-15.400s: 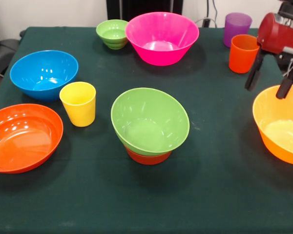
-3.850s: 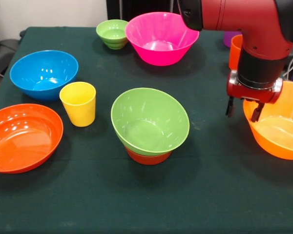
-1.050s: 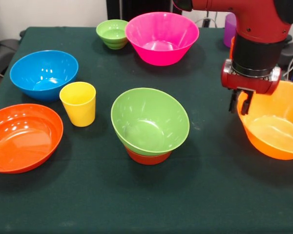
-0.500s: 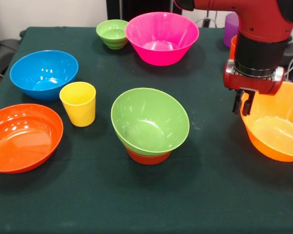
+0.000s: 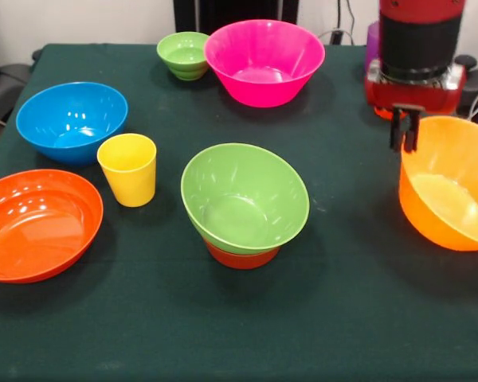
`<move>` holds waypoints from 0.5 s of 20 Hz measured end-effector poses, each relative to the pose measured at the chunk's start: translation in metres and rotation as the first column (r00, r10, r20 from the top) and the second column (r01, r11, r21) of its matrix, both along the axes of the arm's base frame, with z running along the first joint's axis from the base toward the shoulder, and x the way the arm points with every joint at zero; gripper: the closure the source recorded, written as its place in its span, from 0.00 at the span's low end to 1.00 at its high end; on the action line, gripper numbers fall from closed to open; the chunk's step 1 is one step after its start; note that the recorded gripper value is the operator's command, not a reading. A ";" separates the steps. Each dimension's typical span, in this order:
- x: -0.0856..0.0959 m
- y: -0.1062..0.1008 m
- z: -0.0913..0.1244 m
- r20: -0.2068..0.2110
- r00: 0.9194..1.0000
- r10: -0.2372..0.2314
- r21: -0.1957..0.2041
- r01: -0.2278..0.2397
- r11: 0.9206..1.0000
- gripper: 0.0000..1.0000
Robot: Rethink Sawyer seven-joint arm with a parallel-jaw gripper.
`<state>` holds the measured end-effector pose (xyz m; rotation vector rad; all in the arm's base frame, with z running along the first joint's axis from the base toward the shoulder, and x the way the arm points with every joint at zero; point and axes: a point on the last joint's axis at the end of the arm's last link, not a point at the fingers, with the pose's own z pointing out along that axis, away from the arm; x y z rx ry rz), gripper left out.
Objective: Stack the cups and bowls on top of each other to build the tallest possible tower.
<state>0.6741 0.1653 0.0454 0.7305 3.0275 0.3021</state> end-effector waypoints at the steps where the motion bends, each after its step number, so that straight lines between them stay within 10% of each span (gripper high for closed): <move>1: -0.002 -0.002 0.001 -0.001 1.000 -0.006 0.007 0.006 1.000 1.00; 10: -0.037 -0.060 0.012 -0.044 0.994 -0.102 0.146 0.108 0.983 1.00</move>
